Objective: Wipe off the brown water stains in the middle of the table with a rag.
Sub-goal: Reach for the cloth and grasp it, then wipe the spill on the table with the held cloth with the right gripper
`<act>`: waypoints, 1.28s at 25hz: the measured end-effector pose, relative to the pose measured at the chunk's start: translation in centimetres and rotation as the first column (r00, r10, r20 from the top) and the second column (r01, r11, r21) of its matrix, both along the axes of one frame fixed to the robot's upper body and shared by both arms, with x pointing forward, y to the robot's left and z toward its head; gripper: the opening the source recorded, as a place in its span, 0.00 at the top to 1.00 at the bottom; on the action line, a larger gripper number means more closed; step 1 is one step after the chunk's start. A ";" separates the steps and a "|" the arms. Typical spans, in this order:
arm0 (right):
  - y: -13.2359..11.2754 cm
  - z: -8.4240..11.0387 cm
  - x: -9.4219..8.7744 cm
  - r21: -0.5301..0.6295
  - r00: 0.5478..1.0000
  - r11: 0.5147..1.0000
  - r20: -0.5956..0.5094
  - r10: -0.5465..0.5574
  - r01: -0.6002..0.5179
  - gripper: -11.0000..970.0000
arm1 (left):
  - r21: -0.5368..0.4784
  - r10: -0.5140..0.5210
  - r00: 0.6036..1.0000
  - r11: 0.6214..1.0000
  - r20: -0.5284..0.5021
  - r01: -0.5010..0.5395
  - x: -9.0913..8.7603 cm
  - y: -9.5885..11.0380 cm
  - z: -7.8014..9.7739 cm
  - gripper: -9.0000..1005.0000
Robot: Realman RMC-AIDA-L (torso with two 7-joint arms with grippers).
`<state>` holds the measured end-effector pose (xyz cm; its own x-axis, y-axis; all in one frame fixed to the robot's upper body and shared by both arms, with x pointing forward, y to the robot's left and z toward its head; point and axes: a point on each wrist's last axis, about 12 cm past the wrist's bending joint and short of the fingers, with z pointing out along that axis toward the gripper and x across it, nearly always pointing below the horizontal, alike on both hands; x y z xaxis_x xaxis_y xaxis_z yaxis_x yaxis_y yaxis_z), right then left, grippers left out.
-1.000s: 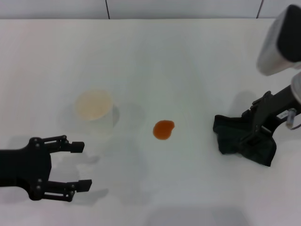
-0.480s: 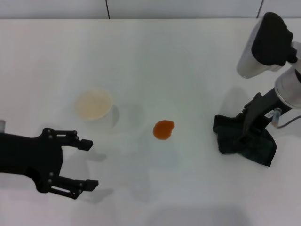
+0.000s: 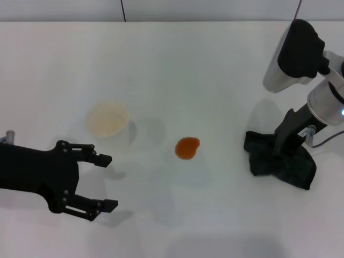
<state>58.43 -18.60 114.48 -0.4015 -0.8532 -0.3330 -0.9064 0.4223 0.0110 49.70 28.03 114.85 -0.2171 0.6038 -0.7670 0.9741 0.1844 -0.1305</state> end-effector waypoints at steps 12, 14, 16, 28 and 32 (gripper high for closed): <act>2.5 0.3 1.0 0.012 0.994 0.998 0.089 0.066 -0.067 0.91 | 0.007 -0.018 1.000 1.000 -0.001 0.018 0.1 -0.4 0.0 0.11; 3.8 0.5 1.8 0.031 0.990 0.996 0.114 0.078 -0.082 0.92 | 0.012 -0.035 0.999 0.999 -0.010 0.035 0.1 -0.8 -0.2 0.11; 5.0 0.6 2.4 0.041 0.987 0.994 0.130 0.096 -0.102 0.92 | 0.016 -0.049 0.999 0.999 -0.020 0.049 0.0 -1.1 -0.3 0.11; 11.7 -0.1 -0.3 0.104 0.950 0.946 0.083 0.301 -0.308 0.92 | 0.024 -0.071 0.997 0.997 -0.039 0.072 -0.2 -1.6 -0.5 0.11; 12.9 -0.6 -1.7 0.105 0.929 0.924 0.062 0.364 -0.368 0.92 | 0.025 -0.073 0.997 0.997 -0.036 0.074 -0.2 -1.7 -0.5 0.11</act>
<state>56.75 -5.71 113.88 -0.0523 -0.8941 -0.4449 -0.9983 0.0591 -0.0014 49.54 26.37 114.39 -0.1975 0.6389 -0.7435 0.9802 0.1162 -0.1606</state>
